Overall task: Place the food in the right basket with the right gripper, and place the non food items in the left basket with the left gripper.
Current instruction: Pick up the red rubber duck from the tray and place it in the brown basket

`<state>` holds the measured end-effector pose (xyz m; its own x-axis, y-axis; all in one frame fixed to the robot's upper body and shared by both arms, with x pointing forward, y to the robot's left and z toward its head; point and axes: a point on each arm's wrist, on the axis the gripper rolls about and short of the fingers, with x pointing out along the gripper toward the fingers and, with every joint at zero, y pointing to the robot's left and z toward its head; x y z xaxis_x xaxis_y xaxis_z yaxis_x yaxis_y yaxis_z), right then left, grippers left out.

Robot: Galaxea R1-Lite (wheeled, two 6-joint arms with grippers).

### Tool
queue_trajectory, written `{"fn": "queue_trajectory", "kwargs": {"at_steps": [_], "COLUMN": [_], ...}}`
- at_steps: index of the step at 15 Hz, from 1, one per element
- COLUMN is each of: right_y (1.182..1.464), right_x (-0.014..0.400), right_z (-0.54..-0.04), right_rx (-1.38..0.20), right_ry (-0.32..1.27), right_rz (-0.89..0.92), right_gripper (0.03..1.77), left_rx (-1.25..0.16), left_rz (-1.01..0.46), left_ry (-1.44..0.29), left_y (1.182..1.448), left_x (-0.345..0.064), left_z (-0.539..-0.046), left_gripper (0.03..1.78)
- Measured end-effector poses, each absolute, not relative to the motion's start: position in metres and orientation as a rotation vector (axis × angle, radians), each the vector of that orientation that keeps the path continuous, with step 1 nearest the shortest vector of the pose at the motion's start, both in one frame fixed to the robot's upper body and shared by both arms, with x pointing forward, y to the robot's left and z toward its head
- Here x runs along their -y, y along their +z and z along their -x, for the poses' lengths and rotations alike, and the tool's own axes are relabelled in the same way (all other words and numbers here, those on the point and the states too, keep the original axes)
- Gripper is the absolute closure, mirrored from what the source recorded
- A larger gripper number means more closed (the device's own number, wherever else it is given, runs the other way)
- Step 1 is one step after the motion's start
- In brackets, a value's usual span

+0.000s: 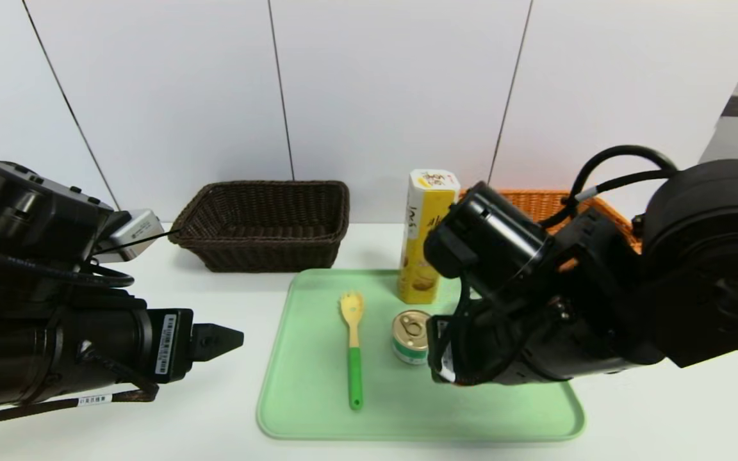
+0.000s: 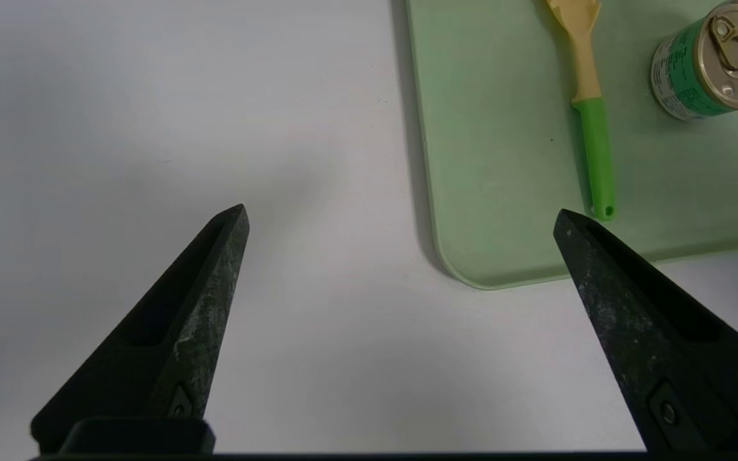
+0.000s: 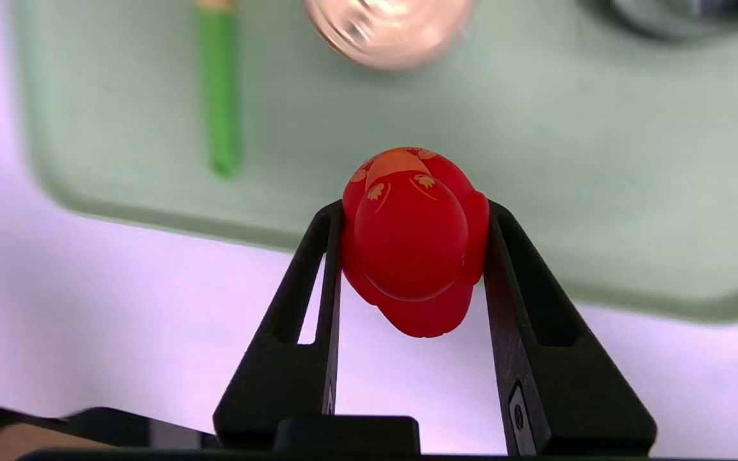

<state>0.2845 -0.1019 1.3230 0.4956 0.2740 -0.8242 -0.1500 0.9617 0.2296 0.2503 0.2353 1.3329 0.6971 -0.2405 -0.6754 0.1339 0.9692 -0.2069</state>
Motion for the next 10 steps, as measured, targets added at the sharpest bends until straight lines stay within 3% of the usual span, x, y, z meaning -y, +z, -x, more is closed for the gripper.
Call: {"fn": "queue_trajectory", "kwargs": {"at_steps": [3, 6, 10], "right_y": [1.352, 1.372, 1.392], "right_x": [0.096, 0.083, 0.054], "right_z": [-0.289, -0.282, -0.295], "right_rx": [-0.802, -0.665, -0.506], "right_ry": [0.408, 0.663, 0.767], "right_rz": [-0.234, -0.176, -0.234], "right_gripper": [1.16, 1.16, 1.18], "left_rx": [-0.78, -0.783, -0.772], "left_rz": [0.14, 0.138, 0.142], "left_ry": [-0.206, -0.201, -0.203], "left_y": [1.33, 1.328, 1.33], "left_x": [-0.237, -0.238, -0.239], "left_z": [-0.248, -0.247, -0.245], "left_gripper": [0.12, 0.12, 0.12]}}
